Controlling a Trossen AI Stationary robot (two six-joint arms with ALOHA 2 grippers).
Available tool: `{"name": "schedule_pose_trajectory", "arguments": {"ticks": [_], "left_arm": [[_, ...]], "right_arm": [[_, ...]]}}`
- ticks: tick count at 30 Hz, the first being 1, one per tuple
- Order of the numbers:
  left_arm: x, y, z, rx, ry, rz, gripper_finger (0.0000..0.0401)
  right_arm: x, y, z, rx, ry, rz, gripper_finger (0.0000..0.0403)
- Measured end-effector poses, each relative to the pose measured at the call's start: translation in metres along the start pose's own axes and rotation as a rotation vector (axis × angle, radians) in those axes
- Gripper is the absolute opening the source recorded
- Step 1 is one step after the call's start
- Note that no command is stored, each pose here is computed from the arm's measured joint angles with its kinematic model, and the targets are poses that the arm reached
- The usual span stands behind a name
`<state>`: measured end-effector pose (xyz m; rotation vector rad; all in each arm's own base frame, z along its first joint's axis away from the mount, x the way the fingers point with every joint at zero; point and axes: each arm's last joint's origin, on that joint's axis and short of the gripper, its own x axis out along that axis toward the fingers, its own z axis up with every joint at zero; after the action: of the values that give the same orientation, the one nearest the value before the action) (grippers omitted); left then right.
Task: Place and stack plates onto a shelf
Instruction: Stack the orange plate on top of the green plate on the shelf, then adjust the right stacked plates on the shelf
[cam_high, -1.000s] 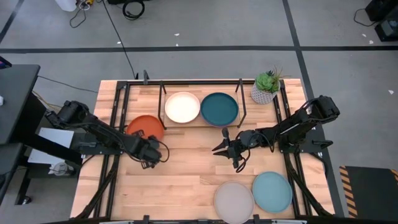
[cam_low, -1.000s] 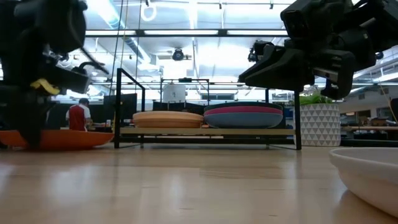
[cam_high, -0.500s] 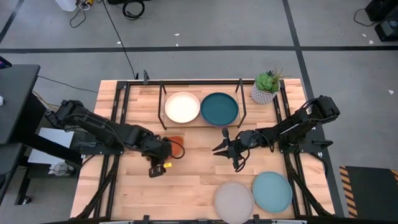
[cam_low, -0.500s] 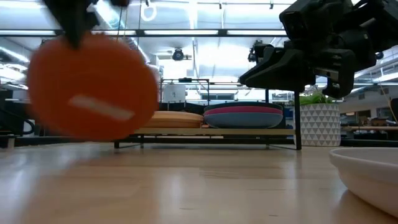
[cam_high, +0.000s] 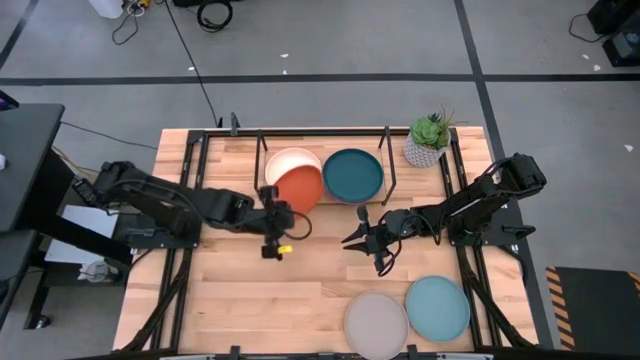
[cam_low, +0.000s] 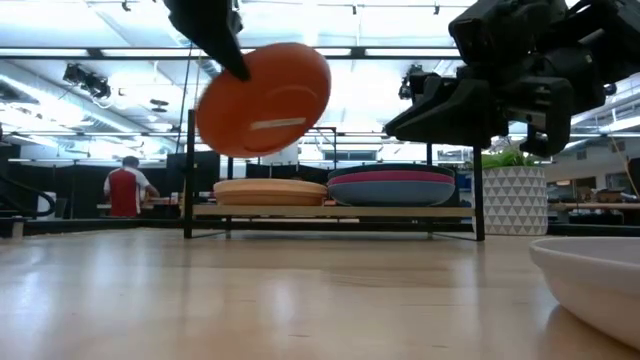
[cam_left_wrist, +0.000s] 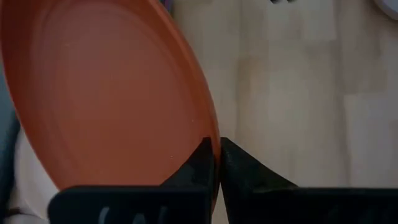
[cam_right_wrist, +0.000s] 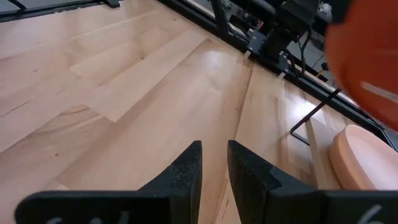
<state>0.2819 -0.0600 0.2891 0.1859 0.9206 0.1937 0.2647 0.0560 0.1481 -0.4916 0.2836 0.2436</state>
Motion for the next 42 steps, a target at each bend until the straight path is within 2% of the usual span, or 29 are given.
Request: {"name": "schedule_pose_trajectory", "arguments": {"ticks": [6, 14, 21, 24, 28, 33, 36, 42], "left_arm": [[0.03, 0.013, 0.013, 0.088, -0.041, 0.04, 0.0018], [0.07, 0.034, 0.025, 0.275, -0.075, 0.012, 0.0018], [0.085, 0.064, 0.045, 0.357, -0.111, 0.044, 0.0018], [0.097, 0.073, 0.049, 0.398, -0.14, 0.07, 0.0018], [0.112, 0.083, 0.051, 0.404, -0.196, 0.008, 0.0018], [0.133, 0.088, 0.043, 0.407, -0.146, -0.019, 0.0019], [0.139, 0.086, 0.043, 0.443, -0.146, -0.019, 0.0034], [0.137, 0.08, 0.048, 0.461, -0.174, 0.021, 0.011]], "right_arm": [[0.0, 0.0, 0.0, 0.004, 0.003, 0.002, 0.0082], [0.0, 0.002, 0.0, 0.06, 0.001, 0.023, 0.0082], [-0.001, 0.017, 0.007, 0.076, -0.02, 0.069, 0.0082], [-0.003, 0.026, 0.012, 0.078, -0.015, 0.047, 0.0082], [-0.005, 0.039, 0.017, 0.079, 0.003, -0.004, 0.0082], [-0.008, 0.05, 0.021, 0.071, 0.015, -0.034, 0.0082], [-0.009, 0.053, 0.022, 0.066, 0.022, -0.045, 0.0082], [-0.01, 0.055, 0.022, 0.079, 0.033, -0.058, 0.0082]]}}
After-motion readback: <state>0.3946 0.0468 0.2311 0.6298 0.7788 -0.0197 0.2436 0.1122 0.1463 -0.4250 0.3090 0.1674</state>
